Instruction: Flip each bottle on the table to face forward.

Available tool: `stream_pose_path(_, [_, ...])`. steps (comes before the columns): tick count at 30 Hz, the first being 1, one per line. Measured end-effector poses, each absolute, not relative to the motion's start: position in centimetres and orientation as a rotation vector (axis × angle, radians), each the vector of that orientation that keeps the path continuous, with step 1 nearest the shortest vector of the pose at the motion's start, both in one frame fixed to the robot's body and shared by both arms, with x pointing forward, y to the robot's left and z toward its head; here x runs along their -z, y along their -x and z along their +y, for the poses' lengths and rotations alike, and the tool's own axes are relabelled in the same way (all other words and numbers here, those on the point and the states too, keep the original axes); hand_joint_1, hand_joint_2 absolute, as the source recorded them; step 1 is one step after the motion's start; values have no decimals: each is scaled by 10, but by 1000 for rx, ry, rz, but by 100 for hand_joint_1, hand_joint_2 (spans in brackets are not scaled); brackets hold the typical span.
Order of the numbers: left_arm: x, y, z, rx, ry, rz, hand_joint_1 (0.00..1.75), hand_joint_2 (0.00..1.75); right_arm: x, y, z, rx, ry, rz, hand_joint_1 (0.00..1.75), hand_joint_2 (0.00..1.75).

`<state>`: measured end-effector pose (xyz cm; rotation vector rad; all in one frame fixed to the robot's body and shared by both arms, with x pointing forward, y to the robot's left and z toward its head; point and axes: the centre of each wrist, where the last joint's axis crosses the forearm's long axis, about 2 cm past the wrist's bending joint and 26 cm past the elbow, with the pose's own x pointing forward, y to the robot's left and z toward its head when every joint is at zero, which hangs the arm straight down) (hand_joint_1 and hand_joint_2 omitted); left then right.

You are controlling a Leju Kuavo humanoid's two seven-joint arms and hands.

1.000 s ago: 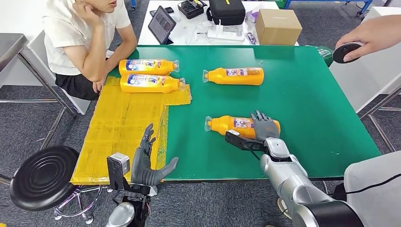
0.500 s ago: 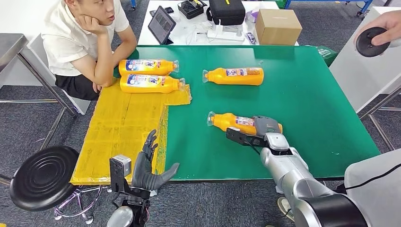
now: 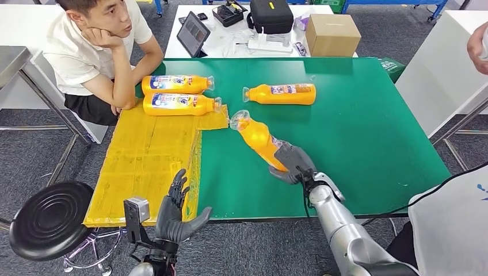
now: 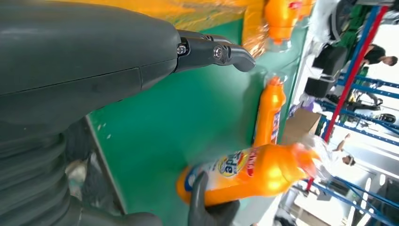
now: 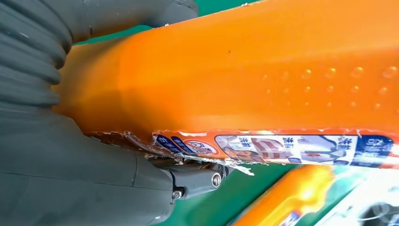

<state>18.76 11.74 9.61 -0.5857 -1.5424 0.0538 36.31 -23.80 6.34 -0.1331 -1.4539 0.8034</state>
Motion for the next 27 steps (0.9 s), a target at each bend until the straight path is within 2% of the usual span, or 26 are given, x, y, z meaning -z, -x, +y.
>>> stream_pose_path(4, [-94, -185, 120, -97, 640, -1509, 0, 175, -60, -341, -209, -646, -30, -1534, 175, 175])
stream_pose_path(8, [-94, -185, 121, -101, 649, -1503, 0, 175, -62, -325, -181, -607, -116, -1576, 175, 175])
stream_pose_path(17, [-98, -198, 120, -107, 579, -1560, 0, 175, -67, -302, -122, -690, -249, -1593, 175, 175])
stream_pose_path(27, [-107, -221, 120, -69, 308, -1778, 0, 175, -72, -293, -93, -795, -280, -1612, 175, 175])
